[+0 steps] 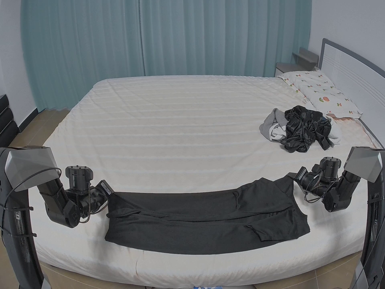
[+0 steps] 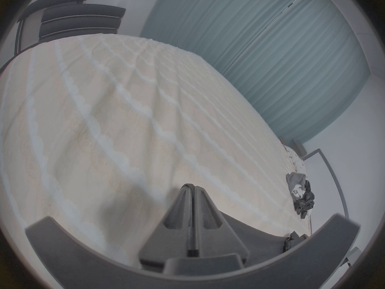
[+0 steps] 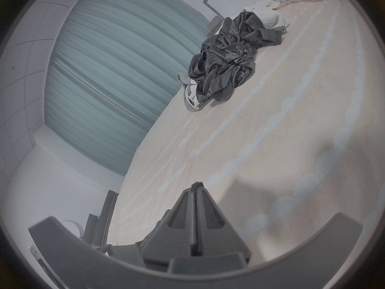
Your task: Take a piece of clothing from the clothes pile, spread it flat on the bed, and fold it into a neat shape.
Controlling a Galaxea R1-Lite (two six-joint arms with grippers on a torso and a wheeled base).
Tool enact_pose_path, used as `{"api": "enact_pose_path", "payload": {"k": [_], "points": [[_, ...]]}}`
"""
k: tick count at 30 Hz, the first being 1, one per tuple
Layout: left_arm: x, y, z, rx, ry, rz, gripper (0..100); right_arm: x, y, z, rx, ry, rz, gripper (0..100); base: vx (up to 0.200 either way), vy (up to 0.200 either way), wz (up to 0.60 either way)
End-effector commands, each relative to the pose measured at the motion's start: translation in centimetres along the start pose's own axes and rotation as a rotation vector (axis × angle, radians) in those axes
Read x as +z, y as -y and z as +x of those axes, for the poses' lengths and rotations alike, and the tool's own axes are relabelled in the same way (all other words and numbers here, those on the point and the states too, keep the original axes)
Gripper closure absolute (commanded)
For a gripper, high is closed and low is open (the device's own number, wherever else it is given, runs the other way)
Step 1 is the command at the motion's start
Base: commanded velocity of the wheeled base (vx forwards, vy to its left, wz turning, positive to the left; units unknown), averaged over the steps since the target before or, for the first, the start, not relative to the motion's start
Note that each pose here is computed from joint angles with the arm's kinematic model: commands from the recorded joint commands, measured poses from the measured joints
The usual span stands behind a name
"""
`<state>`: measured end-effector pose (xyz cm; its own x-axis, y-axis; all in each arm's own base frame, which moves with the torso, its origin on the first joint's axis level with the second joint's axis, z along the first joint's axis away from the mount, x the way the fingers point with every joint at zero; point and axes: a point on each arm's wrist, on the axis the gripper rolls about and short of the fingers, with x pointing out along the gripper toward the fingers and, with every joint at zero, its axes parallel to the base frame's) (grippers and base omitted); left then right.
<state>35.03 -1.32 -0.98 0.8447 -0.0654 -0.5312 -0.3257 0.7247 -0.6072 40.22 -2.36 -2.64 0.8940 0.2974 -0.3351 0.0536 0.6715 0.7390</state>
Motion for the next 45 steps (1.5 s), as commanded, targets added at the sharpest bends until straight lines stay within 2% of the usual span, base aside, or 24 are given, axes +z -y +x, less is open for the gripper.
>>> {"api": "enact_pose_path", "payload": {"k": [1, 9, 10, 15, 17, 21, 23, 26, 29, 35, 45], "points": [[-0.7, -0.8, 0.8, 0.011, -0.009, -0.001, 100, -0.2, 0.6, 0.6, -0.004, -0.001, 0.0, 100, 0.0, 0.0, 0.0], [-1.3, -1.2, 1.3, 0.006, -0.023, 0.004, 100, -0.6, 1.0, 0.8, -0.015, -0.017, 0.002, 100, 0.0, 0.0, 0.0], [-1.3, -1.1, 1.3, 0.005, -0.022, 0.004, 0, -0.8, 1.1, 0.8, -0.015, -0.019, 0.002, 0, 0.0, 0.0, 0.0], [-1.3, -1.4, 1.6, 0.008, -0.024, 0.003, 0, -0.5, 0.7, 0.5, -0.007, -0.009, -0.001, 0, 0.0, 0.0, 0.0], [-1.1, -1.5, 1.8, 0.01, -0.018, -0.004, 0, 0.7, -0.8, -0.6, 0.027, 0.031, -0.016, 0, 0.0, 0.0, 0.0], [-0.2, -1.3, 1.0, 0.003, 0.006, -0.014, 0, 1.1, -3.0, -3.0, 0.073, 0.048, -0.042, 0, 0.0, 0.0, 0.0], [0.3, -1.0, 0.6, -0.006, 0.019, -0.016, 0, 0.7, -3.6, -3.6, 0.087, 0.027, -0.044, 0, 0.0, 0.0, 0.0], [1.4, -0.6, -0.4, -0.019, 0.05, -0.022, 0, -1.4, -5.0, -4.1, 0.148, -0.087, -0.055, 0, 0.0, 0.0, 0.0], [1.7, -0.6, -0.5, -0.017, 0.056, -0.025, 0, -2.8, -5.0, -3.6, 0.153, -0.134, -0.09, 0, 0.0, 0.0, 0.0], [1.6, -0.7, -0.5, -0.016, 0.053, -0.024, 0, -5.0, -2.9, -2.1, 0.12, -0.198, -0.164, 0, 0.0, 0.0, 0.0], [1.4, -0.7, -0.4, -0.013, 0.047, -0.023, 0, -5.3, -2.1, -1.6, 0.104, -0.209, -0.161, 0, 0.0, 0.0, 0.0]]}}
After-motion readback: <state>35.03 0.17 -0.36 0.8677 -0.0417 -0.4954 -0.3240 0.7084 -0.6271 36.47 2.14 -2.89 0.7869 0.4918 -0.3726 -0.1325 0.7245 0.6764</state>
